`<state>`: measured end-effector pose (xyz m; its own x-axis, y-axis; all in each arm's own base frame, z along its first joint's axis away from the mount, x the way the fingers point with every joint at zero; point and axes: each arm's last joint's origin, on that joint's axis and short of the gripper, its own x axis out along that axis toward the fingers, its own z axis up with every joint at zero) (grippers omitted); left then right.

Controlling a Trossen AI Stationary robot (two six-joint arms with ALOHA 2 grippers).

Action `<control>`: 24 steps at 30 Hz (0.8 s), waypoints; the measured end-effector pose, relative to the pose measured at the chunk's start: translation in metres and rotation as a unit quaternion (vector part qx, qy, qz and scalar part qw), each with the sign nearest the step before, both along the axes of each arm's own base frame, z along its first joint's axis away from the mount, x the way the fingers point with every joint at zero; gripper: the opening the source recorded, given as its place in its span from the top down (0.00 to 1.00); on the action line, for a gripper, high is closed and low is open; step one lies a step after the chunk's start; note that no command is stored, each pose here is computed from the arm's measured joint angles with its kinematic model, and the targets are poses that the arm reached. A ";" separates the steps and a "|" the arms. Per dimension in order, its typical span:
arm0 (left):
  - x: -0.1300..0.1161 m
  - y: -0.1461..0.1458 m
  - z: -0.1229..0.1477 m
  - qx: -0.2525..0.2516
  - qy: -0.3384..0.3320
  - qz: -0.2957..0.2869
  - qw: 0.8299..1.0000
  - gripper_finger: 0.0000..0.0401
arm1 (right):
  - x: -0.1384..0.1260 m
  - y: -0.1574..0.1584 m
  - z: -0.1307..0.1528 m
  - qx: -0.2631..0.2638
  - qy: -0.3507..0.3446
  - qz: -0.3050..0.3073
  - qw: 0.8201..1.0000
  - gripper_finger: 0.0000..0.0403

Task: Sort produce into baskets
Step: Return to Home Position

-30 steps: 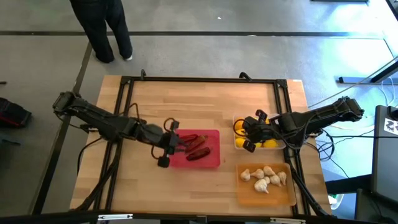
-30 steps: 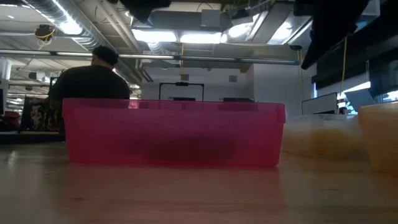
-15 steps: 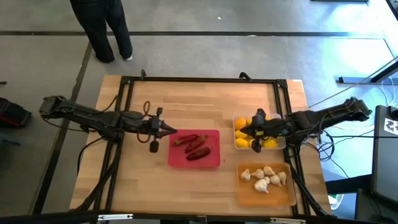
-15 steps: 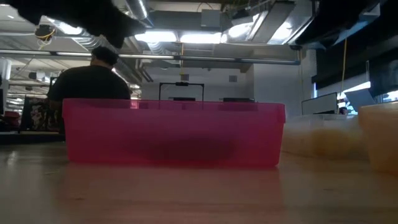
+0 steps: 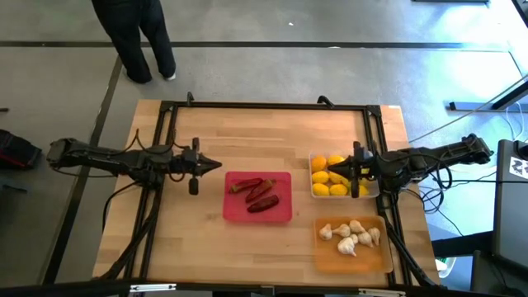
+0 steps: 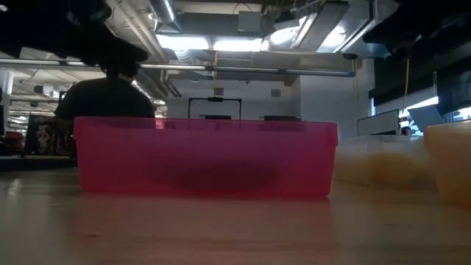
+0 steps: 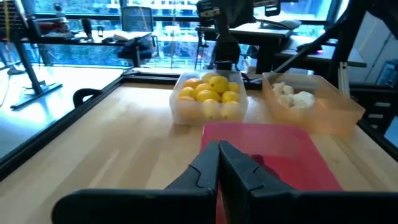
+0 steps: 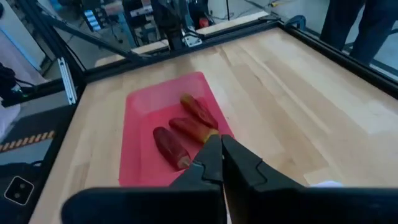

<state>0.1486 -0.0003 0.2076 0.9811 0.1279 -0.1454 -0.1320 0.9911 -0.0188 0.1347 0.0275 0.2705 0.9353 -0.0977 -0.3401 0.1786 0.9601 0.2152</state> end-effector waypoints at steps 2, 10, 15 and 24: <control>-0.006 0.002 -0.005 -0.003 -0.006 0.006 1.000 0.99 | -0.006 -0.002 -0.004 0.003 -0.011 -0.002 1.000 0.99; -0.025 0.007 -0.020 -0.006 -0.044 0.028 0.999 0.99 | -0.025 -0.007 -0.016 0.016 -0.063 -0.001 0.998 0.99; -0.032 0.009 -0.026 -0.016 -0.065 0.037 0.997 0.99 | -0.033 -0.009 -0.026 0.018 -0.073 -0.001 0.997 0.99; -0.038 0.010 -0.032 -0.027 -0.057 0.042 0.997 0.99 | -0.037 -0.010 -0.047 0.023 -0.085 0.018 0.996 0.99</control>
<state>0.1108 0.0097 0.1757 0.9776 0.2059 -0.0427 -0.2090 0.9737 -0.0911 0.0972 0.0179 0.2240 0.9825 -0.0512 -0.1792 0.1013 0.9538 0.2827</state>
